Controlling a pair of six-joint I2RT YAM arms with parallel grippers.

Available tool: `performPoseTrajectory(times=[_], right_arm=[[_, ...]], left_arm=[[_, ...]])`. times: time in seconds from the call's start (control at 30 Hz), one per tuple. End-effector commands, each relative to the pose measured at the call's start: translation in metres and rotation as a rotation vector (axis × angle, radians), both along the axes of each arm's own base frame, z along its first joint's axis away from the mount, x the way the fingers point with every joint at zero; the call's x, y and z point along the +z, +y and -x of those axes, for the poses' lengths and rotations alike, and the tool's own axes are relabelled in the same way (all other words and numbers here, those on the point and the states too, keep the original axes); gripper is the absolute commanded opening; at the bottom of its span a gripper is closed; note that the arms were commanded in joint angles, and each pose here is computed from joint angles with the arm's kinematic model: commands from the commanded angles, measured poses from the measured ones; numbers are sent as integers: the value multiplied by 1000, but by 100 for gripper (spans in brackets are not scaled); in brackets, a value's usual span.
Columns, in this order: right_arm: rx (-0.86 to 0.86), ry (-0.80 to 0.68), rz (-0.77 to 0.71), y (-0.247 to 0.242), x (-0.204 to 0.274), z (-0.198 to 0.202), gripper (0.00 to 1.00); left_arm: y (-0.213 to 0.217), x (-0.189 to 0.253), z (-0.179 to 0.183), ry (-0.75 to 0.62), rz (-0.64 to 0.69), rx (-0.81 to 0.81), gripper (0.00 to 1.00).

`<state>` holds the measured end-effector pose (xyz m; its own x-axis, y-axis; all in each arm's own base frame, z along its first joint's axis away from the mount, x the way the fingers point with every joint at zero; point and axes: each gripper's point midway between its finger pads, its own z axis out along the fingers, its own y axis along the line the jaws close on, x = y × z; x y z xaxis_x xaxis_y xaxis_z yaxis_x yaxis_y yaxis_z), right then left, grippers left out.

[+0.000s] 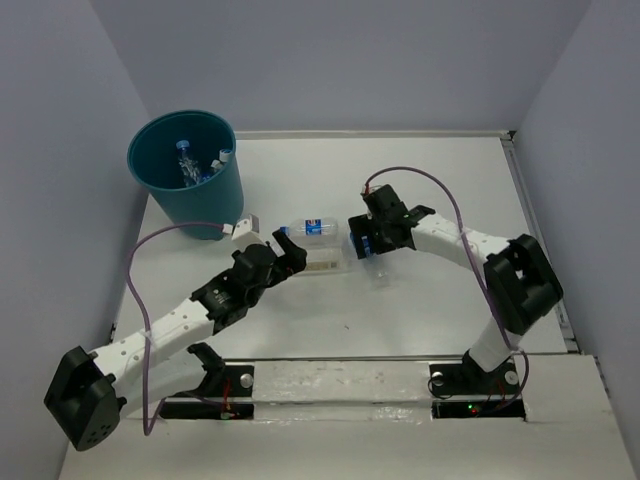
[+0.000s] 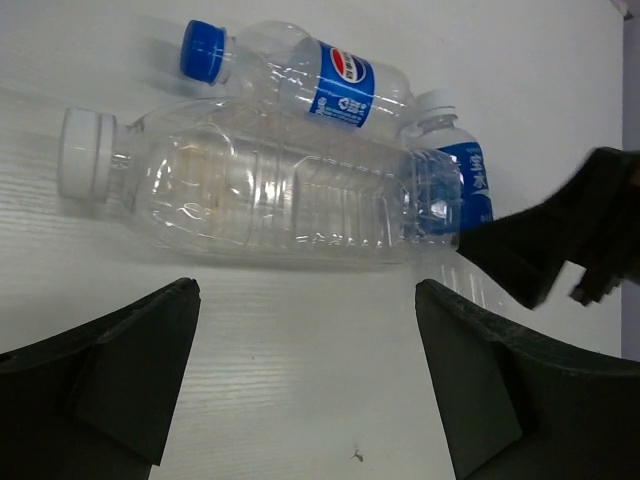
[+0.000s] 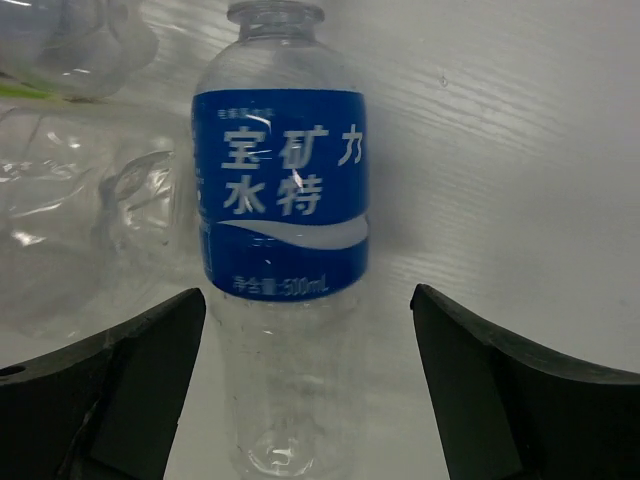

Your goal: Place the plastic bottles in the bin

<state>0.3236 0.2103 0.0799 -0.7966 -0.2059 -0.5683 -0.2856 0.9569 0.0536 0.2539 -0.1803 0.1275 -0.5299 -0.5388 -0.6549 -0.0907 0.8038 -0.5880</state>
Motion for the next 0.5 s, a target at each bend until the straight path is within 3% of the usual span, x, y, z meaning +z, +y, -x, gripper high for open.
performPoseTrajectory(times=[0.0, 0.07, 0.2, 0.23, 0.3, 0.4, 0.47], right_arm=[[32, -16, -16, 19, 1, -29, 87], [33, -20, -17, 25, -2, -39, 84], [4, 8, 39, 18, -15, -47, 65], [-15, -6, 63, 10, -11, -46, 53], [-40, -21, 88, -2, 0, -39, 43], [-97, -108, 136, -29, 45, -32, 41], [-114, -218, 83, -32, 101, -34, 41]], left_arm=[[-3, 46, -6, -139, -28, 28, 99], [-10, 60, 0, -173, -34, -14, 99], [-17, 95, 5, -239, -66, -97, 99], [-17, 98, 9, -246, -86, -132, 99], [-16, 106, 12, -262, -97, -150, 99], [-3, 127, 17, -316, -122, -152, 99], [7, 153, 23, -397, -110, -151, 99]])
